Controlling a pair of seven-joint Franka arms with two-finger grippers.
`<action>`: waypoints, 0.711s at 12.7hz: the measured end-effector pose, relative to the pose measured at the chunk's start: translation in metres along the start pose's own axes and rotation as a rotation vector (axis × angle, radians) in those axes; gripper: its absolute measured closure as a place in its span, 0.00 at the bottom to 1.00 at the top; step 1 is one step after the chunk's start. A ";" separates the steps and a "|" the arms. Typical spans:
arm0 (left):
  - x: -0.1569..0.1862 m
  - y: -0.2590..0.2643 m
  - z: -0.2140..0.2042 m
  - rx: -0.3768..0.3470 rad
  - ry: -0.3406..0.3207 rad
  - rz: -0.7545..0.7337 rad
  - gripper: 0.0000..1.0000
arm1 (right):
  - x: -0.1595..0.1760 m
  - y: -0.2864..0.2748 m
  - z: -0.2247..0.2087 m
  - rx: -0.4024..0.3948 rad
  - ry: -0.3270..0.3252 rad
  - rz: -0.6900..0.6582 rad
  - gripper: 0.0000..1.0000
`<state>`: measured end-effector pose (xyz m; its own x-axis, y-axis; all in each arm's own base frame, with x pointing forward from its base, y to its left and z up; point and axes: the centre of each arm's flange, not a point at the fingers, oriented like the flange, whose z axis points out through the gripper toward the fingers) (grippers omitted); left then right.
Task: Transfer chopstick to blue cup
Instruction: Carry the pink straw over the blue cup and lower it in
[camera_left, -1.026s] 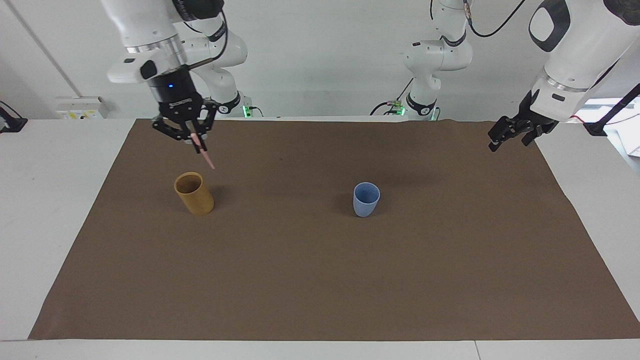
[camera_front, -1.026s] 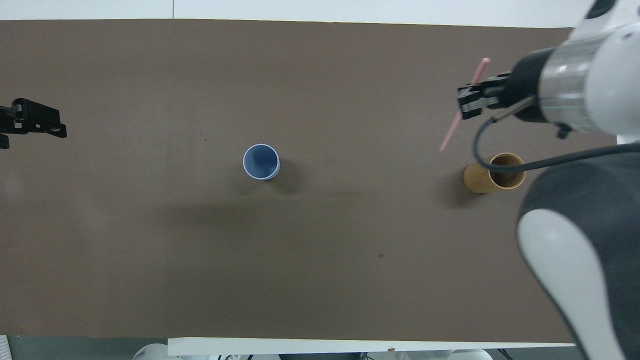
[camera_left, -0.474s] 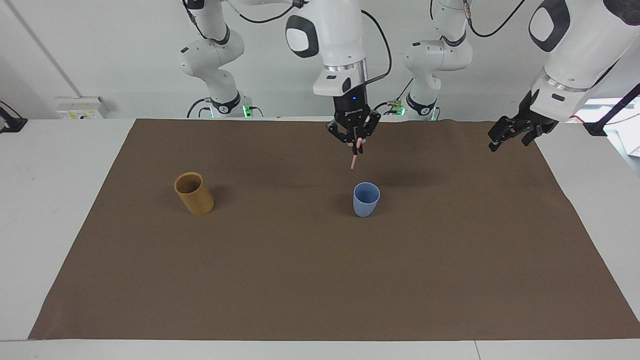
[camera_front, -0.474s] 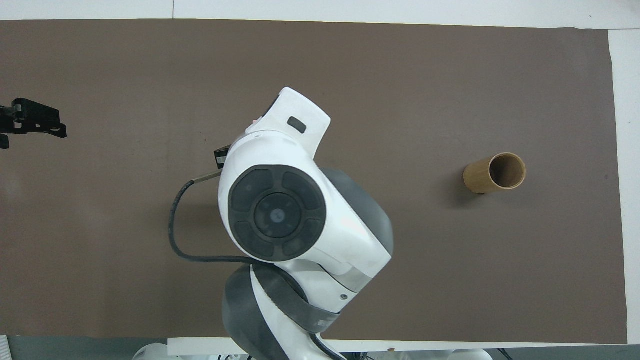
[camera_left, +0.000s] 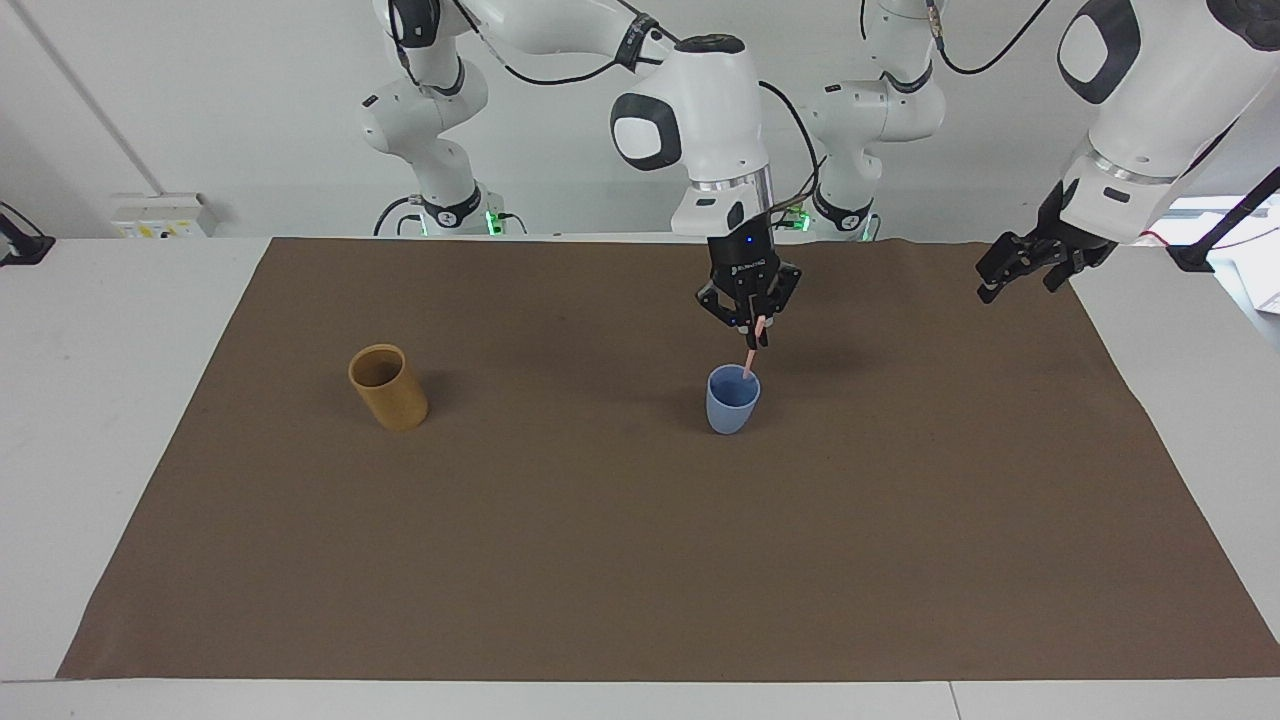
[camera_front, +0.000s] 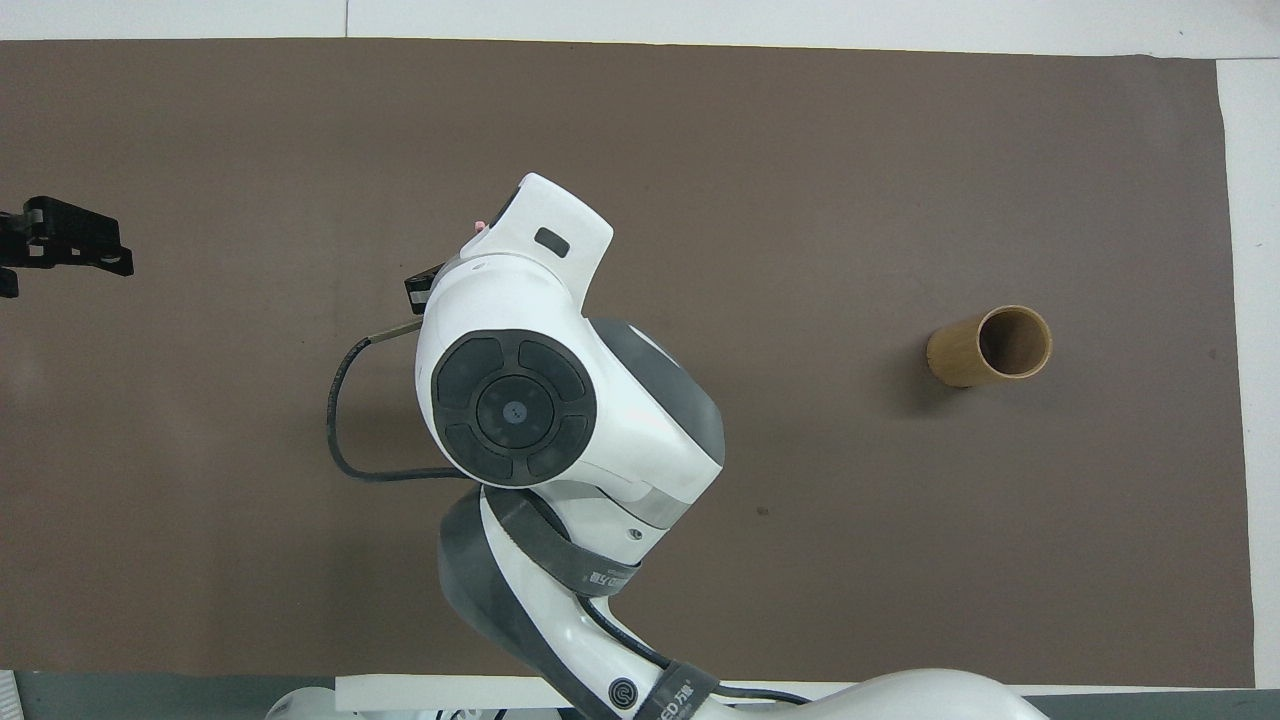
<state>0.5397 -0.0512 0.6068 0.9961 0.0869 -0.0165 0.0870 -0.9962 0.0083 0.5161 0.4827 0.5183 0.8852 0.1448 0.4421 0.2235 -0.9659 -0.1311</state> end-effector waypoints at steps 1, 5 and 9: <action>0.000 0.000 0.000 0.000 0.000 0.000 0.00 | -0.002 0.001 0.003 -0.006 -0.004 -0.004 0.92; 0.000 0.000 0.000 0.000 0.000 0.000 0.00 | -0.009 0.007 0.015 -0.028 -0.026 -0.007 0.64; 0.000 0.000 0.000 0.000 0.000 0.000 0.00 | 0.042 0.063 -0.031 -0.079 0.011 0.089 0.13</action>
<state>0.5397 -0.0512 0.6068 0.9961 0.0868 -0.0165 0.0870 -0.9962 0.0083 0.5553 0.4219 0.5559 0.8956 0.0561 0.4413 0.1112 -0.9888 -0.0999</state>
